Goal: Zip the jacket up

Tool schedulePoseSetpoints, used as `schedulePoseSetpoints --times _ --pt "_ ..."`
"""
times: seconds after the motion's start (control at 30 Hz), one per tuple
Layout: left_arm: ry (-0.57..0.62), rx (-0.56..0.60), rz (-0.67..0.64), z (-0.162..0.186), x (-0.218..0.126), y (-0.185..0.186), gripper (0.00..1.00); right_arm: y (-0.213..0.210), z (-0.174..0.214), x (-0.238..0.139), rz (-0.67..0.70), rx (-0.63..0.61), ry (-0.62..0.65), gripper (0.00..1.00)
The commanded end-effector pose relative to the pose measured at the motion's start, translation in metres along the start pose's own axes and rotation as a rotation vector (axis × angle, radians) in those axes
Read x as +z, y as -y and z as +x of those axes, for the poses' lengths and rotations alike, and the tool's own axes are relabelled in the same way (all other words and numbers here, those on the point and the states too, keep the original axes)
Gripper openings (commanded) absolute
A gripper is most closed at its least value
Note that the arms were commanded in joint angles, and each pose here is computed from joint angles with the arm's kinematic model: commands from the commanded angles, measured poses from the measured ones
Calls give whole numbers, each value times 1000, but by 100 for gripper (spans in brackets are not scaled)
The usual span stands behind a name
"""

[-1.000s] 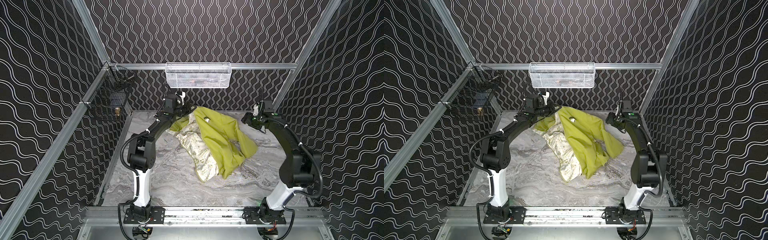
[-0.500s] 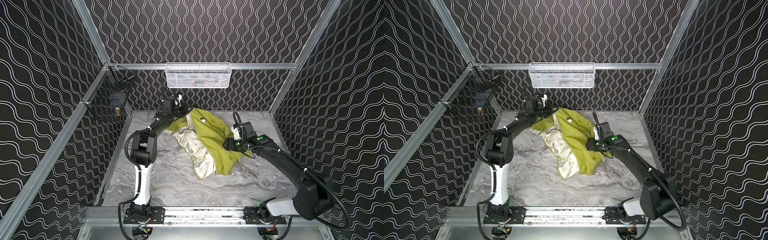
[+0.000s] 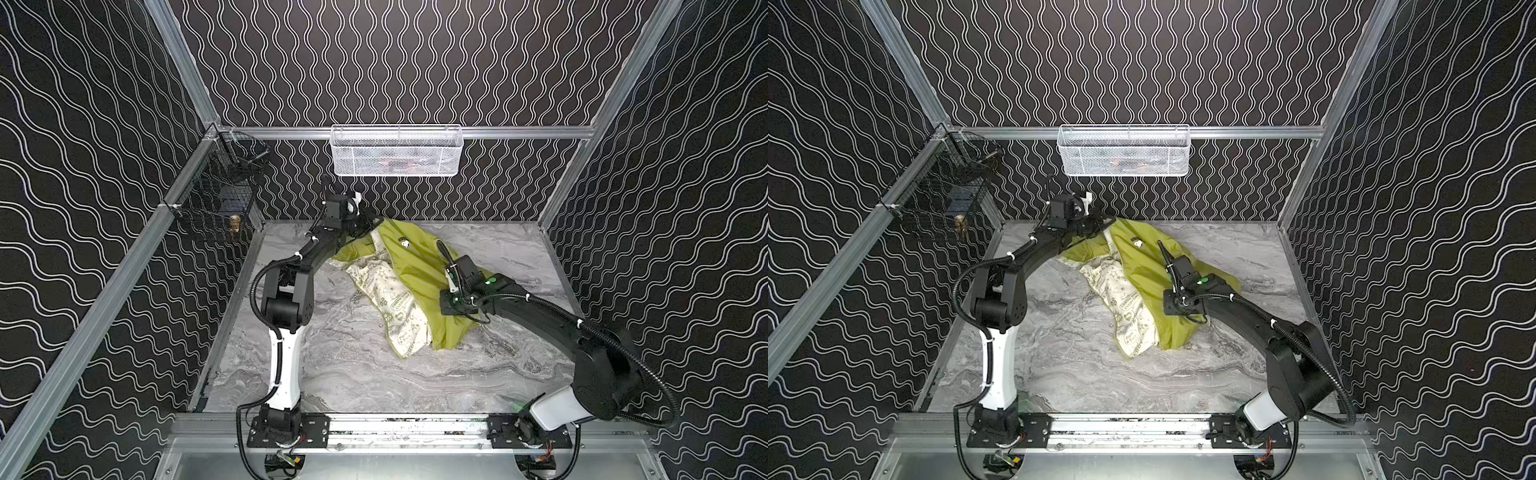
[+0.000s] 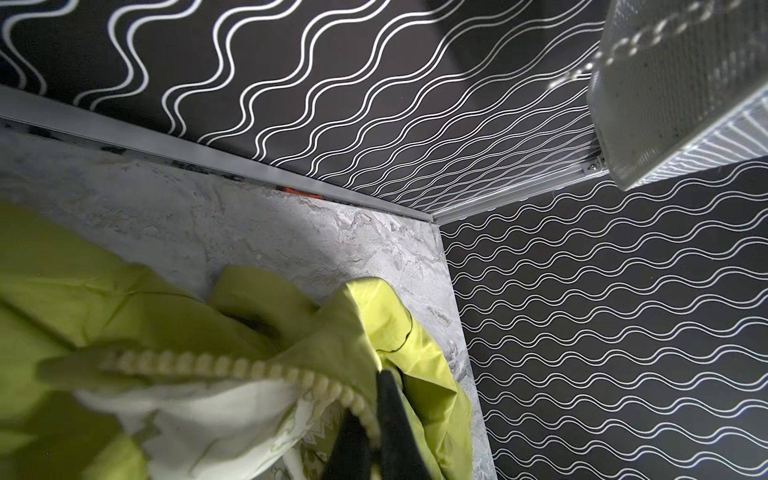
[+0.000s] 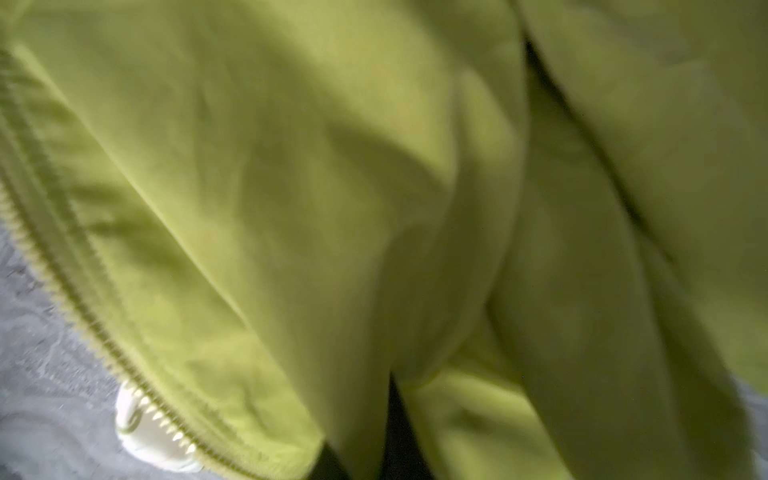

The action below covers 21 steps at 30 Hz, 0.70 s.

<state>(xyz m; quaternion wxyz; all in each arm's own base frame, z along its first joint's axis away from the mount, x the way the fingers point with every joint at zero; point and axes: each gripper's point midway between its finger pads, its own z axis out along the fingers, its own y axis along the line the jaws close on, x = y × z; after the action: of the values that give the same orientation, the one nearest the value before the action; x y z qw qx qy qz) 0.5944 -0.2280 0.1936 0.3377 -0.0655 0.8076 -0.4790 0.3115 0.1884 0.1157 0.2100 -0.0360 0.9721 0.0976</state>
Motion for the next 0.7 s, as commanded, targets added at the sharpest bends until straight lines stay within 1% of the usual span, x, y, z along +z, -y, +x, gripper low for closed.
schedulePoseSetpoints --times 0.0,0.1,0.2,0.27,0.33,0.37,0.47,0.53,0.57,0.63,0.67 --pt "20 19 -7 -5 1 -7 0 14 -12 -23 70 7 57 0" --pt "25 10 -5 -6 4 -11 0 20 -23 -44 61 4 98 0" --pt "31 1 -5 -7 8 -15 0 33 -31 -53 62 16 120 0" --pt "31 -5 -13 -7 12 -21 0 45 -35 -49 38 48 110 0" --pt "30 -14 -24 -7 15 -27 0 55 -34 -37 -10 82 67 0" --pt "32 -15 -32 -8 16 -30 0 59 -33 -29 -37 98 40 3" --pt "30 -28 -102 -8 18 -47 17 70 -32 -5 -96 142 -21 13" --pt "30 -28 -157 -9 18 -60 33 79 -33 8 -102 177 -47 22" --pt "27 -29 -184 -9 17 -66 39 85 -35 13 -98 197 -51 27" --pt "17 -38 -215 -10 15 -74 49 98 -38 18 -66 228 -50 34" --pt "14 -38 -214 -11 14 -73 52 104 -41 18 -48 238 -43 36"
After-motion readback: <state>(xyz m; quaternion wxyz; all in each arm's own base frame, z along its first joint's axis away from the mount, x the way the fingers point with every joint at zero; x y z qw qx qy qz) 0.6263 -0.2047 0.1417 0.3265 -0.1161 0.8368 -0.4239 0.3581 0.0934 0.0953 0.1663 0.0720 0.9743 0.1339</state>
